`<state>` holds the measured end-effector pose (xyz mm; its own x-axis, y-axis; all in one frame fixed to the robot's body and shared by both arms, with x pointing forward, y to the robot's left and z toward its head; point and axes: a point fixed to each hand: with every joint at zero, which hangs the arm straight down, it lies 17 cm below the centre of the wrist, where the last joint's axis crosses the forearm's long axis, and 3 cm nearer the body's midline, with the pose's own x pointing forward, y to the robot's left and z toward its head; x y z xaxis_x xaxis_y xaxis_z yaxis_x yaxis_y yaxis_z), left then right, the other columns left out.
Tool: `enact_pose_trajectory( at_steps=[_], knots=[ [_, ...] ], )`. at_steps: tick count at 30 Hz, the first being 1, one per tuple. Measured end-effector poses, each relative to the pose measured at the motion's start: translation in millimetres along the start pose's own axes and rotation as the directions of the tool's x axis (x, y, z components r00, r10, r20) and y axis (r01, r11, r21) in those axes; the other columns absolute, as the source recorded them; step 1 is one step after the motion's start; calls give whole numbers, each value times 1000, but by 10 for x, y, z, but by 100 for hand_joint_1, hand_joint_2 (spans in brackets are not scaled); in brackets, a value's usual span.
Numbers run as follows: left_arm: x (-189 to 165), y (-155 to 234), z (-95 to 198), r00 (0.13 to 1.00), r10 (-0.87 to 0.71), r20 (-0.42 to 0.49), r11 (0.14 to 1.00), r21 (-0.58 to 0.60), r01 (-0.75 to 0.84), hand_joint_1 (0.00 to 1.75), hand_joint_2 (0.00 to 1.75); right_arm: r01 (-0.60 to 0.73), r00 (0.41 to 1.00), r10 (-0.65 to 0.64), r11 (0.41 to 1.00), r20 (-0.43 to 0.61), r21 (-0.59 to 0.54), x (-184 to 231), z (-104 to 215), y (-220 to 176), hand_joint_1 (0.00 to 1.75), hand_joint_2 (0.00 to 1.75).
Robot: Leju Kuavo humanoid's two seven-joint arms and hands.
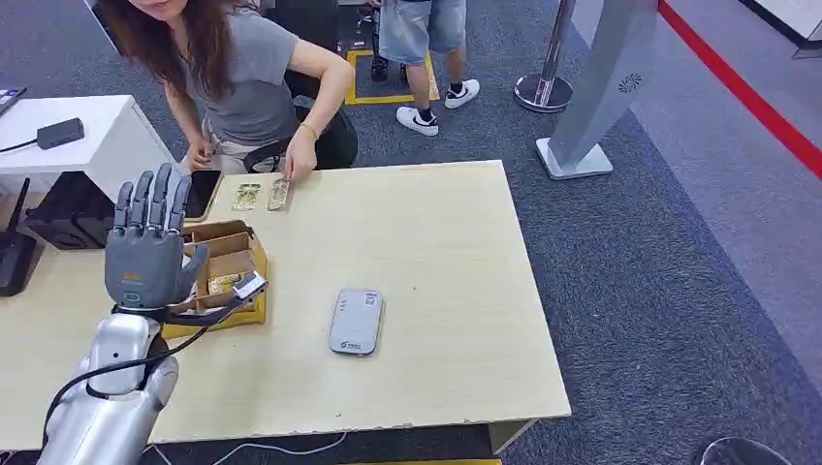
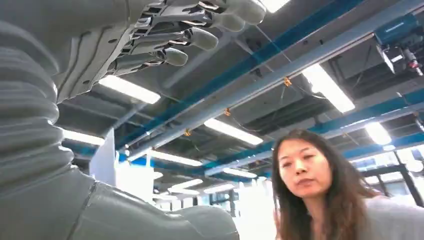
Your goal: Pass the card to the sensor for recognition and then transmit it.
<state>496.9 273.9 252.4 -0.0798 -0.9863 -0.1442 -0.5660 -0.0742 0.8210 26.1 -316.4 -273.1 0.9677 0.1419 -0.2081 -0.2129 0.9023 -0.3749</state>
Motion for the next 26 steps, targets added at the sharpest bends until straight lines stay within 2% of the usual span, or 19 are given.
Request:
enact_pose_trajectory(
  at_steps=[5,11,18,26],
  knots=[
    [185,27,174,985,175,-3,985,-12,-175,0,175,11,1000,-11,1000,-4,4,-7,0,7,0,0],
    [407,11,456,915,401,-39,915,-43,-402,0,175,11,1000,-11,1000,-2,4,-9,-1,9,0,0],
    [564,34,732,867,494,-65,866,-48,-497,0,175,11,1000,-11,1000,-4,4,-18,-3,11,0,0],
    [632,90,855,853,518,-67,852,-47,-521,0,175,10,1000,-10,1000,-3,4,-19,-4,9,0,0]
  ],
)
